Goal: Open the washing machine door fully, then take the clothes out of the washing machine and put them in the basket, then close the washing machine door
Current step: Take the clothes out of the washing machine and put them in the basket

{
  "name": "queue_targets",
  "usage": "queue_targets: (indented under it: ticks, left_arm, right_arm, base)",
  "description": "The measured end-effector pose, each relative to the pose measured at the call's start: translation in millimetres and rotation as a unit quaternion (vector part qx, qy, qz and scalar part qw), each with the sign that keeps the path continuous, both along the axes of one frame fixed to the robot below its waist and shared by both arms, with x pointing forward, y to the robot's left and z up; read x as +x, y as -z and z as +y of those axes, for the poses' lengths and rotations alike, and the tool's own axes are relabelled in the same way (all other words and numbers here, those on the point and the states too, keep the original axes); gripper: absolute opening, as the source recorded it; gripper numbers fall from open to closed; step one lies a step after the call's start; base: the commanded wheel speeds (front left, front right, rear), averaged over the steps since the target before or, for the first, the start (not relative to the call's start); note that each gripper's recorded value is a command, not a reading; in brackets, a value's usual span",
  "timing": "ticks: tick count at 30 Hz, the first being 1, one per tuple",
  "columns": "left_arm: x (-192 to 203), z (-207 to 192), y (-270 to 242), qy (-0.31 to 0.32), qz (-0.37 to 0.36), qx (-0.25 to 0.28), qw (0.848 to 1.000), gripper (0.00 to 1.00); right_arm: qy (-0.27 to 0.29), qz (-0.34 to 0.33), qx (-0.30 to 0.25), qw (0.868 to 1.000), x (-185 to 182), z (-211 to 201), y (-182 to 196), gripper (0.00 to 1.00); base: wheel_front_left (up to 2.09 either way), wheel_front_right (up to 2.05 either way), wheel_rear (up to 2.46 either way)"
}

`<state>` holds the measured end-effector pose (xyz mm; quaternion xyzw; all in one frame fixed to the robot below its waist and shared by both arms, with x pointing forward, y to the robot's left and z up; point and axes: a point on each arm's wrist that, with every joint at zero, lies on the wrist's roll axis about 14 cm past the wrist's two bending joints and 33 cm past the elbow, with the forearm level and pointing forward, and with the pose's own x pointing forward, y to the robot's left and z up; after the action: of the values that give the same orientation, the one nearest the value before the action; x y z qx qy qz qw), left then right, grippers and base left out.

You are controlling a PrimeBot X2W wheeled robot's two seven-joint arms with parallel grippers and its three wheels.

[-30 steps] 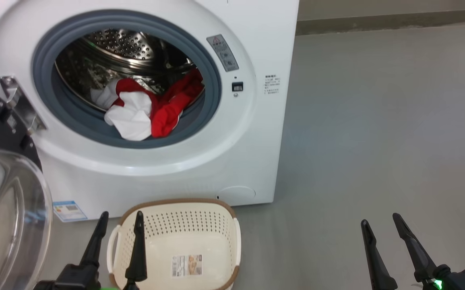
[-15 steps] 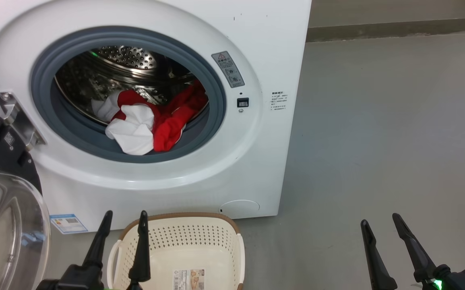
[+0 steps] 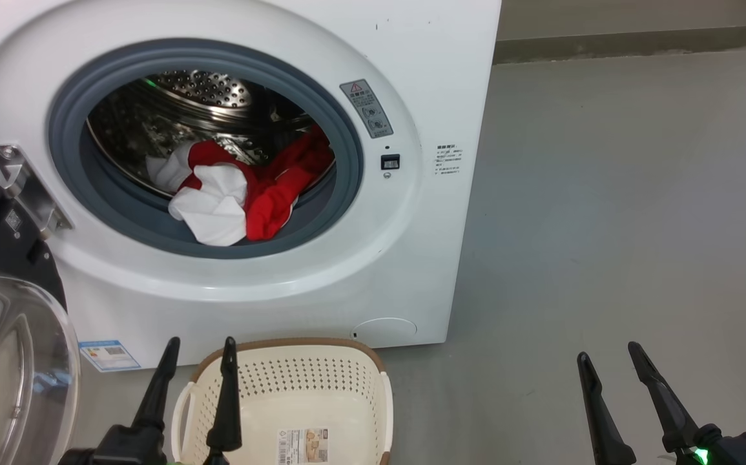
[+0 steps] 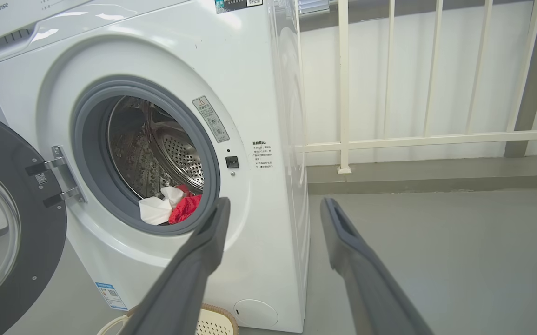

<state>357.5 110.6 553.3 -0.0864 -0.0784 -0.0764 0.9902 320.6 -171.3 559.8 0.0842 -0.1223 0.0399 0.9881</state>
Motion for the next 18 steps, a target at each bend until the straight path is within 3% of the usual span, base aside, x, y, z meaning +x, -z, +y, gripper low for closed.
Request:
queue_targets:
  ticks: [18]
  left_arm:
    - [35,-1,16,-0.001,0.017,0.002,1.0,1.0]
  right_arm:
    - [-0.007,0.029,0.0,1.0,29,4,17,1.0]
  base:
    - [0.0,0.0,0.0]
